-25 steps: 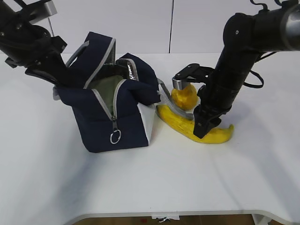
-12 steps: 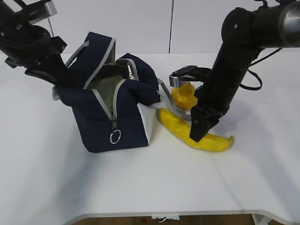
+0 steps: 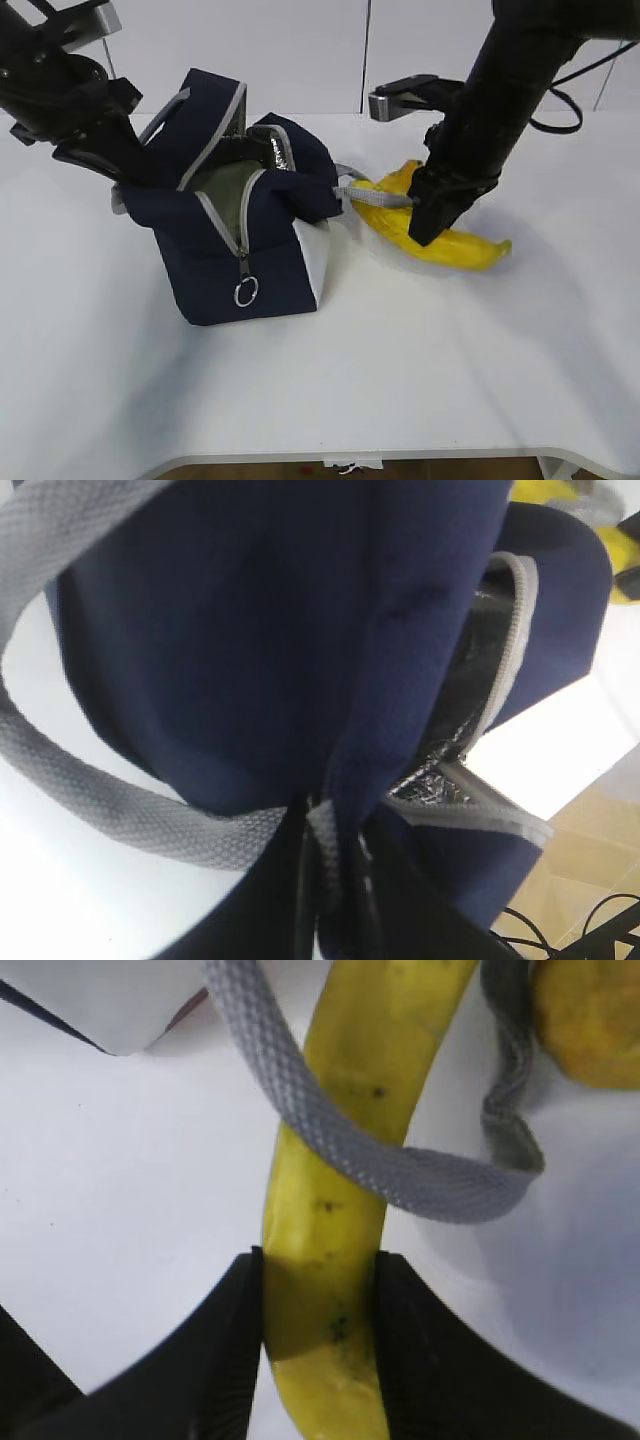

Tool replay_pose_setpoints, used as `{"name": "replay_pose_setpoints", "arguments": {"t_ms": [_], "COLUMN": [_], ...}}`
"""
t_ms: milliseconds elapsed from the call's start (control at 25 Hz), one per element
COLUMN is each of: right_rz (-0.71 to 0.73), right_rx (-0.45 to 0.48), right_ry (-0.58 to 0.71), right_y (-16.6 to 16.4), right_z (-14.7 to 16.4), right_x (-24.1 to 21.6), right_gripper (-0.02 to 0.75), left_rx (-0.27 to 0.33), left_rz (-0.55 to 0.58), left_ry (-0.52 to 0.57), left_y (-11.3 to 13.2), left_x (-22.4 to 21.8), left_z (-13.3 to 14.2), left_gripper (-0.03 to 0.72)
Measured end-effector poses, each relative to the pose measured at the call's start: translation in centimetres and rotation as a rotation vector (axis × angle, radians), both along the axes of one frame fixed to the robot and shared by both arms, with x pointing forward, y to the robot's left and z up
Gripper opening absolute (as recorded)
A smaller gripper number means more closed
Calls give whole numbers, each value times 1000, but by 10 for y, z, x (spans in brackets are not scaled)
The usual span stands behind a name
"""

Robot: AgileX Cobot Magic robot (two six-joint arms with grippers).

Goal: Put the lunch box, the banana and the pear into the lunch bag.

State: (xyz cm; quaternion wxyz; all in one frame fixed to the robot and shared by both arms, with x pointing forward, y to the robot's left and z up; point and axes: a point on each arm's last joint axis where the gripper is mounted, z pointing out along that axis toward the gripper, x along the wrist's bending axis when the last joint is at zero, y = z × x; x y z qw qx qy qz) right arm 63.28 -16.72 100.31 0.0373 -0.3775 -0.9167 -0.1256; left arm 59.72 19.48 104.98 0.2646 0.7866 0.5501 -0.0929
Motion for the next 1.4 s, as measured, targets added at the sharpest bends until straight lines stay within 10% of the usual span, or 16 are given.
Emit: {"name": "replay_pose_setpoints", "arguments": {"t_ms": [920,1400], "right_rz": [-182,-372], "right_rx": [-146,591], "right_ry": [-348,-175], "right_y": [-39,16], "right_z": [130,171], "right_x": [-49,-52], "right_gripper": [269,269], "left_rx": [3,-39], "left_rz": [-5,-5], "left_ry": [6,29], "left_y": [0,-3], "left_x": [-1,-2], "left_z": [0,2], "left_gripper": [13,13]}}
